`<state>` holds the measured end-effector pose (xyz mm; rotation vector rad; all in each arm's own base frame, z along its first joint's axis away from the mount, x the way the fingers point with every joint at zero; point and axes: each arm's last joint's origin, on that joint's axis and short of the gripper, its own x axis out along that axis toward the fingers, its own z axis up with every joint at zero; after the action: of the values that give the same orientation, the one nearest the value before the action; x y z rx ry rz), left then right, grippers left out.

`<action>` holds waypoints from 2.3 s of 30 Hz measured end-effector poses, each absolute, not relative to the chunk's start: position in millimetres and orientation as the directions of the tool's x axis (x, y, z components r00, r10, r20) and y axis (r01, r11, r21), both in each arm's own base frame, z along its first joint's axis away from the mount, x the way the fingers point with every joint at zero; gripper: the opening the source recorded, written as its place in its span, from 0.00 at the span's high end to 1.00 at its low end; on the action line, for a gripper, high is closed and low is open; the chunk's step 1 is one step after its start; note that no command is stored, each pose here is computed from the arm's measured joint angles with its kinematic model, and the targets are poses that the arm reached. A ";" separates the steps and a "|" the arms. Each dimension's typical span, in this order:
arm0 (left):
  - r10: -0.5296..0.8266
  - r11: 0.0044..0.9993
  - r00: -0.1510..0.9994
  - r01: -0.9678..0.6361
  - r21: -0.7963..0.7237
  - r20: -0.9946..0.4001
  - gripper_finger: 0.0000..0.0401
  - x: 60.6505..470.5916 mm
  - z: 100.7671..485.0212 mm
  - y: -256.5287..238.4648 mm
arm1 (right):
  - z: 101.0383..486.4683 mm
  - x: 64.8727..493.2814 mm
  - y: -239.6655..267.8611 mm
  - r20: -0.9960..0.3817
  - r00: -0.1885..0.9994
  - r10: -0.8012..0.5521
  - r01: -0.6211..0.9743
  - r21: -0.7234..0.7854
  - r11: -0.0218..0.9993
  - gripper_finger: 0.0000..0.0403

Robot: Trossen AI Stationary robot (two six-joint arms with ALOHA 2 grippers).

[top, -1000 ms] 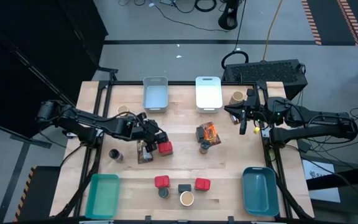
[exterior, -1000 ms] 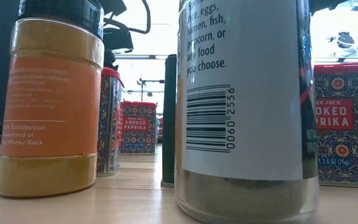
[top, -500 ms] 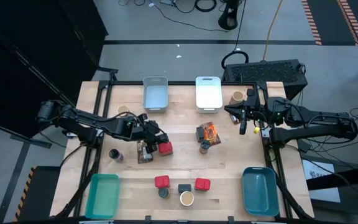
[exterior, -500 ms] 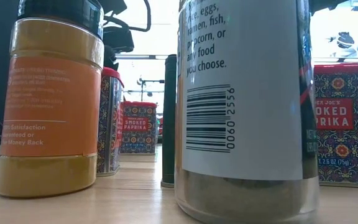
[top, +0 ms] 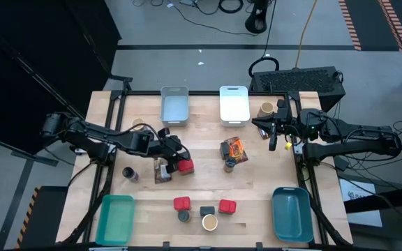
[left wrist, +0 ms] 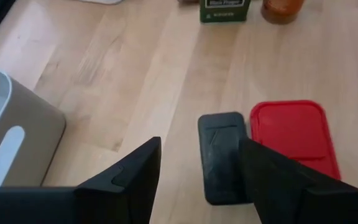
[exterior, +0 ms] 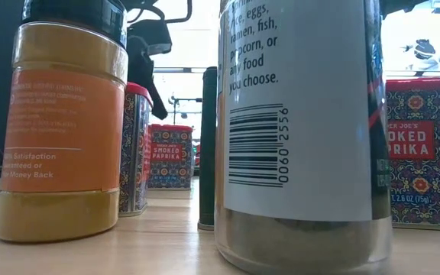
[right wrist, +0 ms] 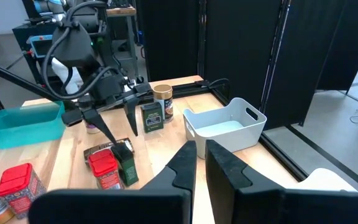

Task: Sort spices by type
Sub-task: Put the black spice can into the gray bin

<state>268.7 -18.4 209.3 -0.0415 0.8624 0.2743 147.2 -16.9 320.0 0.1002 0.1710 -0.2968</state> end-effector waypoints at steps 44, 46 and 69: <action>0.202 0.972 0.586 -0.216 0.089 -0.785 0.32 274.5 196.5 -20.1 | 320.0 147.2 -16.8 -0.182 0.942 -0.282 0.299 0.073 0.952 0.96; 0.202 0.972 0.585 -0.217 0.089 -0.785 0.32 274.4 196.5 -20.1 | 320.1 147.1 -16.9 -0.181 0.942 -0.282 0.299 0.073 0.951 0.96; 0.265 0.954 0.574 -0.272 0.124 -0.775 0.32 273.6 196.5 -18.2 | 320.1 147.1 -16.9 -0.182 0.942 -0.282 0.298 0.070 0.952 0.96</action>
<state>273.6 -18.2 196.5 -0.0089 0.9059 0.3148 147.1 -16.9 320.1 0.0968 0.1711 -0.2965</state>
